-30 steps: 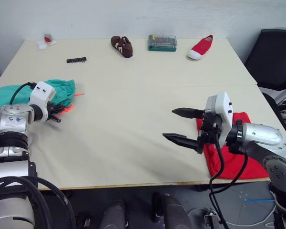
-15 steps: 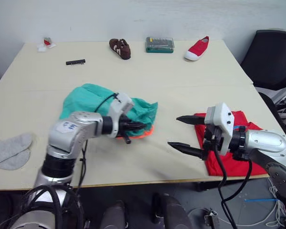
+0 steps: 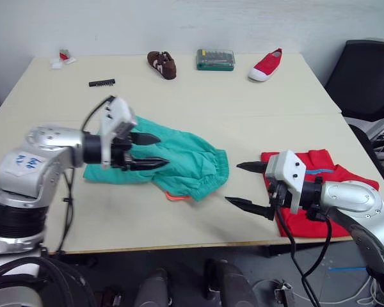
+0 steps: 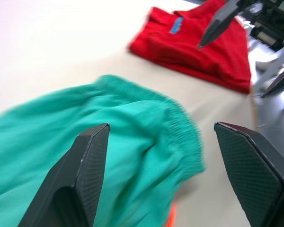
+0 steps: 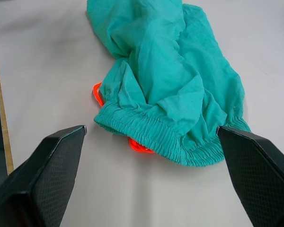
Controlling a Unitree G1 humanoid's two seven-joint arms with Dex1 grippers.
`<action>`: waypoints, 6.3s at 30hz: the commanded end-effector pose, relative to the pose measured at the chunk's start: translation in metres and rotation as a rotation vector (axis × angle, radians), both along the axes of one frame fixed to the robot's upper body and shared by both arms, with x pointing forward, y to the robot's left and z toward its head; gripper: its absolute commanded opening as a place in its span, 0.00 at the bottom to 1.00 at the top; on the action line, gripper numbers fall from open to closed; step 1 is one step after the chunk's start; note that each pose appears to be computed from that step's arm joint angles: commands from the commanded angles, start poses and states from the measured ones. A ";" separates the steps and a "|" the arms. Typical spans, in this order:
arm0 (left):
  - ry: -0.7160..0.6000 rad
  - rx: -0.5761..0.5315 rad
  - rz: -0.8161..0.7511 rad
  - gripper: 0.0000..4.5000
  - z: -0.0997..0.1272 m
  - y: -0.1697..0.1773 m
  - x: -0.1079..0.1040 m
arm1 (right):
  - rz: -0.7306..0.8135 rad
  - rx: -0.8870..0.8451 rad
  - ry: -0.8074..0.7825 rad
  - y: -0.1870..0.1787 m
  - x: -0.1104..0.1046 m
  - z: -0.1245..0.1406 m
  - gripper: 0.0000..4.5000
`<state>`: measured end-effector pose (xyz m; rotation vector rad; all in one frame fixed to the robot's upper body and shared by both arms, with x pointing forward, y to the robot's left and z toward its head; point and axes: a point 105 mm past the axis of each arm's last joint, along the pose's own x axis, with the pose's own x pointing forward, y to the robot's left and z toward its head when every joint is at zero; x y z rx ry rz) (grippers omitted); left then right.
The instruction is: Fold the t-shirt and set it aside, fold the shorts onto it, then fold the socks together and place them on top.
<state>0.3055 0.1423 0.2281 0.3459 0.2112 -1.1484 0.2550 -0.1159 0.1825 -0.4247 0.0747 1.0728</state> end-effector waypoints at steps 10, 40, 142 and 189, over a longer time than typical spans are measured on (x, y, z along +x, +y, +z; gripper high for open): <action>-0.224 0.627 -0.034 0.78 -0.047 0.103 0.027 | 0.229 -0.295 -0.314 0.037 0.024 -0.033 1.00; -0.154 0.550 0.064 0.14 -0.050 0.129 0.013 | 0.227 -0.154 -0.436 0.048 0.050 -0.016 0.00; -0.151 0.430 0.146 1.00 -0.034 0.149 0.008 | 0.102 -0.445 -0.793 0.004 0.013 -0.064 0.01; -0.084 0.506 -0.073 0.01 -0.095 0.126 -0.028 | 0.226 -0.092 -0.331 0.006 -0.001 -0.027 0.00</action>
